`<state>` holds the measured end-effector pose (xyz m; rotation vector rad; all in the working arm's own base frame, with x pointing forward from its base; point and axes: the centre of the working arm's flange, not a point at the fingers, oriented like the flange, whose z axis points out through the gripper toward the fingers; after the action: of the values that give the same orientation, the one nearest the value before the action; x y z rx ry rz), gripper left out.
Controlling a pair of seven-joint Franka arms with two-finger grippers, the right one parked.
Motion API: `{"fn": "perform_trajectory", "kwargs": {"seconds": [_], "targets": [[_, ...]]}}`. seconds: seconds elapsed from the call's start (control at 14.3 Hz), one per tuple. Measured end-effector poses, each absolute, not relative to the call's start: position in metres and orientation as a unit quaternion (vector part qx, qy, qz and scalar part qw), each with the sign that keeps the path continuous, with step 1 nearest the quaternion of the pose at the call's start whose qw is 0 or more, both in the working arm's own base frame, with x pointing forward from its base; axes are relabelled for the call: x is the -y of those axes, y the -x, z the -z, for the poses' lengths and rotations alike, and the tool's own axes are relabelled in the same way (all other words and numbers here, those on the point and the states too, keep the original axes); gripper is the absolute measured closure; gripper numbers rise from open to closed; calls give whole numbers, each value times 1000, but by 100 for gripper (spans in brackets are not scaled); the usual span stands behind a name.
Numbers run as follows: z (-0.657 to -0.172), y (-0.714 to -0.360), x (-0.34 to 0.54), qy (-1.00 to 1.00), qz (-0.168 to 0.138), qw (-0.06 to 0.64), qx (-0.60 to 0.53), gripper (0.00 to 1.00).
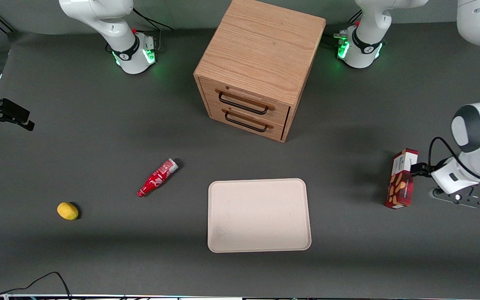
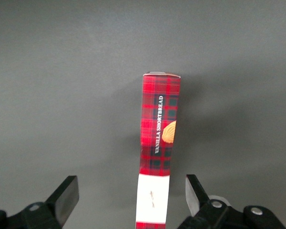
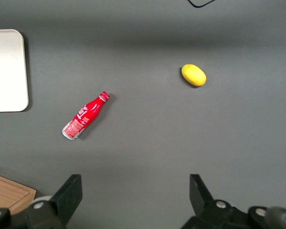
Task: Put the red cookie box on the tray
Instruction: 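Lower the open left gripper over the red shortbread box, then close the left gripper on the shortbread box and lift it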
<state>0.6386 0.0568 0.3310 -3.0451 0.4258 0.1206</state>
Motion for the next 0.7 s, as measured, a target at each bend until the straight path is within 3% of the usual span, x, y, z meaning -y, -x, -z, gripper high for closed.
{"fn": "perform_trajectory", "kwargs": {"seconds": [0.21,0.7], "targets": [[-297,-627,-54,990,-19,31,-139,0],[-241,-606,-47,987,-5,28,-159,0]]}}
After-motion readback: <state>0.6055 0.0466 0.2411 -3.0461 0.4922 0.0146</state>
